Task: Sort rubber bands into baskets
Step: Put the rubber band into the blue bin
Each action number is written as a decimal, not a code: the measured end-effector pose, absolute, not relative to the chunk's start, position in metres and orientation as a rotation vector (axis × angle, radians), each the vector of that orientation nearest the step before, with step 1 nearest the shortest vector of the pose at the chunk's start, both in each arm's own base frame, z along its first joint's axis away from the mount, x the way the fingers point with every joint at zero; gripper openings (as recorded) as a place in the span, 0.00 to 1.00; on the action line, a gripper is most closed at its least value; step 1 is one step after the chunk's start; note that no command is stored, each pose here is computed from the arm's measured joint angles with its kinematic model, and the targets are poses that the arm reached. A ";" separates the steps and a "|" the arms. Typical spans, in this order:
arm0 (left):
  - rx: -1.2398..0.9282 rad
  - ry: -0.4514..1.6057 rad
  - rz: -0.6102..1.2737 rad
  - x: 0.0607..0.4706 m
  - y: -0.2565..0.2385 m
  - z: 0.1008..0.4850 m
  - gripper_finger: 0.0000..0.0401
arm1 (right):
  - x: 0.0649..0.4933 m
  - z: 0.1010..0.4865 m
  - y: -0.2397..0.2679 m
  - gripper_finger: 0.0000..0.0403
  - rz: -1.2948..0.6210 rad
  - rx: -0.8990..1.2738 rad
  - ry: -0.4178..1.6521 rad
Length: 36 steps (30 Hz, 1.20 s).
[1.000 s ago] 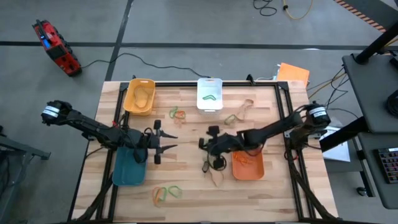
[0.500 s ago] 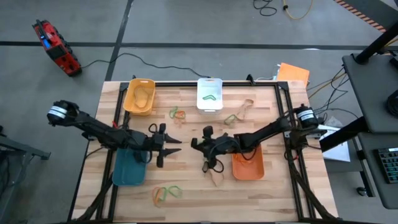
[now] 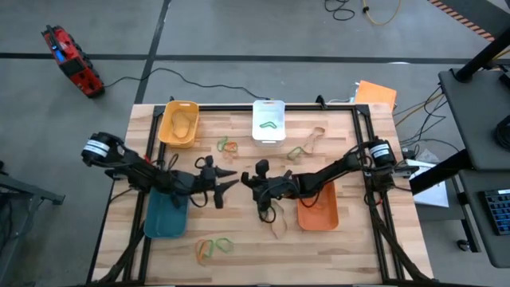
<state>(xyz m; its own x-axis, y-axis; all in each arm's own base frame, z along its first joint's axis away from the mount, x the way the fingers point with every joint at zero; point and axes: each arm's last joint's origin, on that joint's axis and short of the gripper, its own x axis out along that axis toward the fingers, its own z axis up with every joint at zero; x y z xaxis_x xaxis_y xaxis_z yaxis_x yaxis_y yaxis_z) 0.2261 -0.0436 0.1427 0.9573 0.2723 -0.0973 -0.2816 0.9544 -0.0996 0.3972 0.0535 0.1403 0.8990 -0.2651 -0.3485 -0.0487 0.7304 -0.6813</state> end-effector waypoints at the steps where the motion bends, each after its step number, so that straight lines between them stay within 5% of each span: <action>1: -0.115 0.088 0.295 0.228 -0.043 0.141 0.32 | 0.398 0.141 0.054 0.02 -0.124 -0.749 0.446; 22: -0.057 0.126 0.286 0.268 -0.049 0.132 0.31 | 0.398 0.139 0.054 0.02 -0.128 -0.725 0.451; 31: -0.040 0.124 0.285 0.266 -0.049 0.134 0.03 | 0.396 0.137 0.053 0.02 -0.126 -0.704 0.474; 36: -0.036 0.125 0.285 0.266 -0.049 0.134 0.01 | 0.397 0.138 0.052 0.04 -0.148 -0.623 0.465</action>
<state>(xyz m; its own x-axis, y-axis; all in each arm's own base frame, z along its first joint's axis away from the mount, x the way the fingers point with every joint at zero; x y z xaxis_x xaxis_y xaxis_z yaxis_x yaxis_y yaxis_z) 0.2657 -0.0486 0.1341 0.9520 0.2782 -0.1276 -0.2826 0.9591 -0.0178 0.3965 0.0516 0.1379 0.8869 -0.2708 -0.3743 -0.0040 0.8057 -0.5924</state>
